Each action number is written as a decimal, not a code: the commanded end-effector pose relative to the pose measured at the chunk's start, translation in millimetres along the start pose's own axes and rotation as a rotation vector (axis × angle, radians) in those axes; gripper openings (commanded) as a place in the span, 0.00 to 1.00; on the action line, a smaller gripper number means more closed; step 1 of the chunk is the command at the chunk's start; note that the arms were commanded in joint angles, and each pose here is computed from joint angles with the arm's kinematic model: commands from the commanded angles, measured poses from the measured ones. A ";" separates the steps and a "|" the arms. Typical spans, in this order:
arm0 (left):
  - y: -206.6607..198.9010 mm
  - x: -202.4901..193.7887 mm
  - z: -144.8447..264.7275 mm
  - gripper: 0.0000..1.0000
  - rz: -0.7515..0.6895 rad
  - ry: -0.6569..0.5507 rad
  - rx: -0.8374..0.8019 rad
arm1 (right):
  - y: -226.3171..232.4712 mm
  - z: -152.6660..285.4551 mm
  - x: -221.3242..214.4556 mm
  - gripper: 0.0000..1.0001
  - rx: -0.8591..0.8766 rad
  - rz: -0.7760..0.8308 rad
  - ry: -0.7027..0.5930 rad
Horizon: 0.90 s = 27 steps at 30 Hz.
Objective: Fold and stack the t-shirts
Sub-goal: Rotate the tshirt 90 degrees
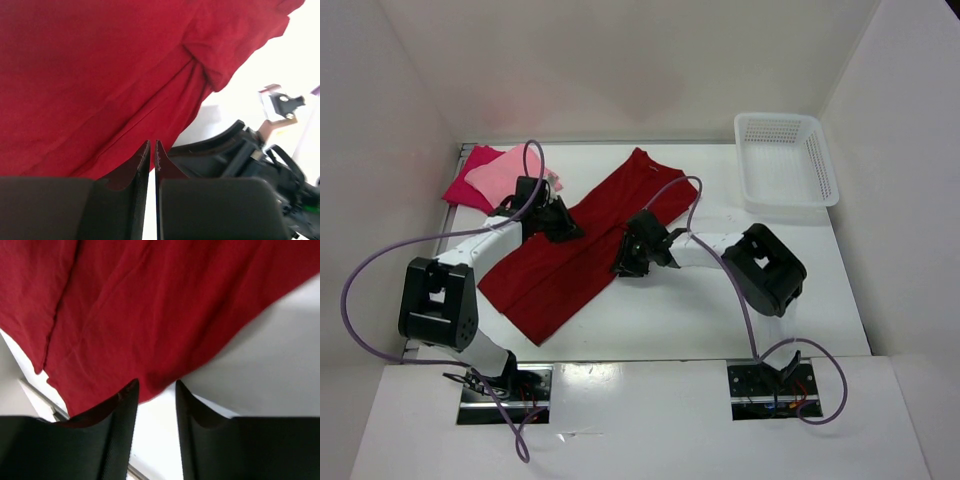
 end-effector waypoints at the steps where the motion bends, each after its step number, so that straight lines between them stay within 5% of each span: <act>1: -16.9 18.6 3.2 0.13 -0.061 -0.051 -0.063 | 5.1 -7.9 10.7 0.38 -0.014 0.008 -0.057; 7: -21.0 22.6 -0.2 0.17 -0.089 -0.060 -0.049 | -36.2 3.9 24.9 0.06 -0.064 0.035 -0.005; 10: -25.7 23.1 -7.6 0.23 -0.130 -0.061 -0.037 | -54.7 33.0 20.2 0.05 -0.105 0.083 0.008; 14: -27.3 28.0 -26.7 0.50 -0.147 -0.018 -0.036 | -81.6 73.3 16.6 0.04 -0.210 0.136 0.041; 17: -35.0 41.6 -34.4 0.57 -0.164 -0.033 -0.046 | -101.2 99.5 16.9 0.01 -0.241 0.101 0.059; 24: -34.7 66.6 -84.9 0.65 -0.216 -0.020 -0.006 | -105.8 121.9 24.4 0.04 -0.224 0.054 0.084; 27: -38.1 78.5 -108.7 0.68 -0.262 -0.024 -0.005 | -105.9 130.5 28.5 0.30 -0.205 0.046 0.070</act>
Point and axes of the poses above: each gripper's point midway between its finger pads, its own z axis back along the fingers, its own y axis along the line the jaws close on, x = y × z, the point moved 9 cm from there along z, back along the fingers
